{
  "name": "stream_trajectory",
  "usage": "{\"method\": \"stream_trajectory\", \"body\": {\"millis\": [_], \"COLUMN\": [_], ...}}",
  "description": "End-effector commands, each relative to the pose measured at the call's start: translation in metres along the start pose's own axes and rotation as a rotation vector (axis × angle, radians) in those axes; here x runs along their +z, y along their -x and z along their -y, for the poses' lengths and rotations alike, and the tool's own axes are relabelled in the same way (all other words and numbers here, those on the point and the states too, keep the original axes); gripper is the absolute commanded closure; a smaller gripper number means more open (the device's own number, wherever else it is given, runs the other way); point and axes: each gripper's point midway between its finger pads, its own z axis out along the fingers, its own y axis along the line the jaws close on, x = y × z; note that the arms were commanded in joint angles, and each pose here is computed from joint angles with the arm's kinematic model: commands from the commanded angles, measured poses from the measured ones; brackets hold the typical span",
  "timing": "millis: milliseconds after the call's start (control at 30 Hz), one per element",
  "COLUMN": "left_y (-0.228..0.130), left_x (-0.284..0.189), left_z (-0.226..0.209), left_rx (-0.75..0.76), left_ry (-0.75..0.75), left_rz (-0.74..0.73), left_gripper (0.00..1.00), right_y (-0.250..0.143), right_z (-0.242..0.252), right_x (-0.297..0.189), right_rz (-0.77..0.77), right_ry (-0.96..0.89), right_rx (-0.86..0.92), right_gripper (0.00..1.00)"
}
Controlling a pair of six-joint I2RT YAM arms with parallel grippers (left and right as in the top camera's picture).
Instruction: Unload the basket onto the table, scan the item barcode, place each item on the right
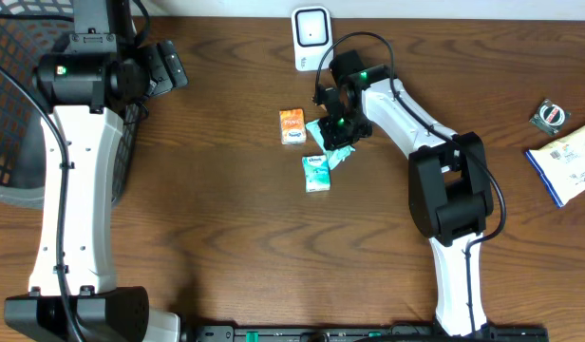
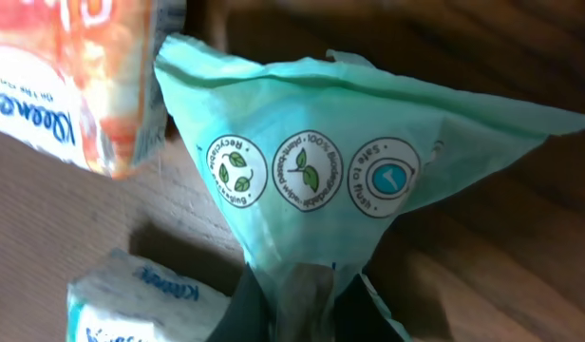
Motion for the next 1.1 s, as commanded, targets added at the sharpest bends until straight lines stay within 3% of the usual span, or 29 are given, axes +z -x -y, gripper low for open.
{"method": "stream_trajectory", "body": {"millis": [0, 167, 500, 800, 1067], "left_y": [0.001, 0.001, 0.001, 0.001, 0.001], "left_x": [-0.001, -0.001, -0.001, -0.001, -0.001], "left_z": [-0.002, -0.002, -0.002, -0.002, -0.002], "left_rx": [-0.001, -0.001, -0.001, -0.001, -0.001], "left_ry": [0.015, 0.015, 0.015, 0.015, 0.015], "left_rz": [0.006, 0.006, 0.006, 0.006, 0.006], "left_gripper": [0.02, 0.02, 0.02, 0.02, 0.02], "right_y": [0.009, 0.051, 0.152, 0.204, 0.225], "right_z": [0.007, 0.008, 0.004, 0.003, 0.019], "right_x": [0.002, -0.032, -0.109, -0.175, -0.172], "right_rz": [0.019, 0.154, 0.564, 0.843, 0.929], "right_ry": [-0.033, -0.049, -0.108, -0.124, -0.201], "right_rx": [0.016, -0.004, -0.085, -0.108, -0.087], "right_gripper": [0.99, 0.99, 0.99, 0.99, 0.99]}}
